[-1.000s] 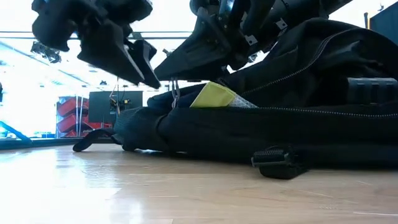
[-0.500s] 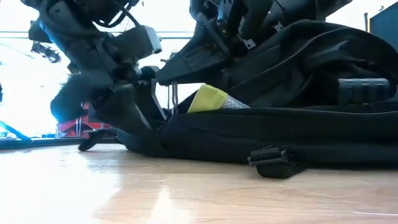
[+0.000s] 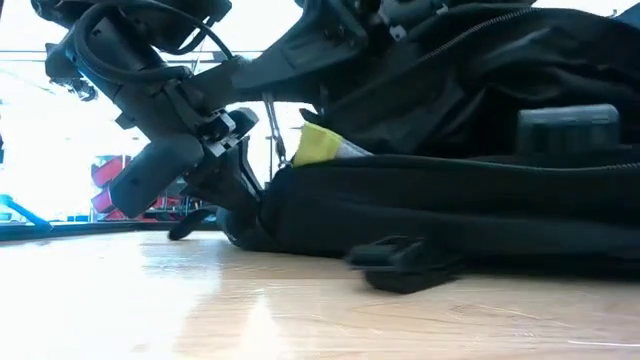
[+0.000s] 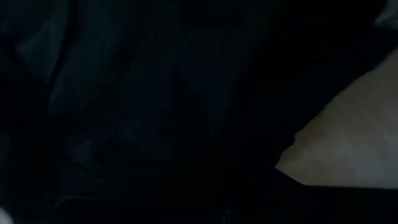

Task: Unpack backpack
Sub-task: Close the black backpack

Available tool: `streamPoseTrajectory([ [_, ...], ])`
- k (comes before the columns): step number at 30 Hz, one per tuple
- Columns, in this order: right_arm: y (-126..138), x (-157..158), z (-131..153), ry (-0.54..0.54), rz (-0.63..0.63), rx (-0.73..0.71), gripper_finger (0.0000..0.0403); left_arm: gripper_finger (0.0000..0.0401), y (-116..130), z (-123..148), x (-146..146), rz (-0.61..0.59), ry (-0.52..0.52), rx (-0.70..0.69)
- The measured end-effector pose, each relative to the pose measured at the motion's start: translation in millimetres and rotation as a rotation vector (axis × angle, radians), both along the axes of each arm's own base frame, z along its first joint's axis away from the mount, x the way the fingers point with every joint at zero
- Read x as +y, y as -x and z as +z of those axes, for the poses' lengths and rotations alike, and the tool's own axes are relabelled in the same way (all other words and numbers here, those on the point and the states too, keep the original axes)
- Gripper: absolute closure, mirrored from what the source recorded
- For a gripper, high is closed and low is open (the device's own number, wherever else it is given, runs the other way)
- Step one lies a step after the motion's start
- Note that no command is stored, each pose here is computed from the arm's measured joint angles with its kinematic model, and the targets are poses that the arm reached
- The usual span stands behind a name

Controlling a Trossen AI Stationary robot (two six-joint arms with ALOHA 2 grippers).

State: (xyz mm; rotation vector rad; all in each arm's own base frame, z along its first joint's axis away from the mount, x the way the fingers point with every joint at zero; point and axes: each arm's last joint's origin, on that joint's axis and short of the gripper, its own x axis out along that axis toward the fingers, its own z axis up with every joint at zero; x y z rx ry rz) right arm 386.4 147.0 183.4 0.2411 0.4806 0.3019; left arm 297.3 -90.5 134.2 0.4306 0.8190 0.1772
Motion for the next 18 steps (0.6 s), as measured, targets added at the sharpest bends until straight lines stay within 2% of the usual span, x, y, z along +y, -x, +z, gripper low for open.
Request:
streamPoseTrajectory([
  [8, 9, 22, 7, -0.067, 0.102, 0.010, 0.0403, 0.0401, -3, 0, 11, 0.069, 0.023, -0.015],
  [18, 20, 39, 28, -0.125, 0.268, -0.066, 0.0403, 0.0401, -2, -3, 25, 0.137, -0.001, 0.024],
])
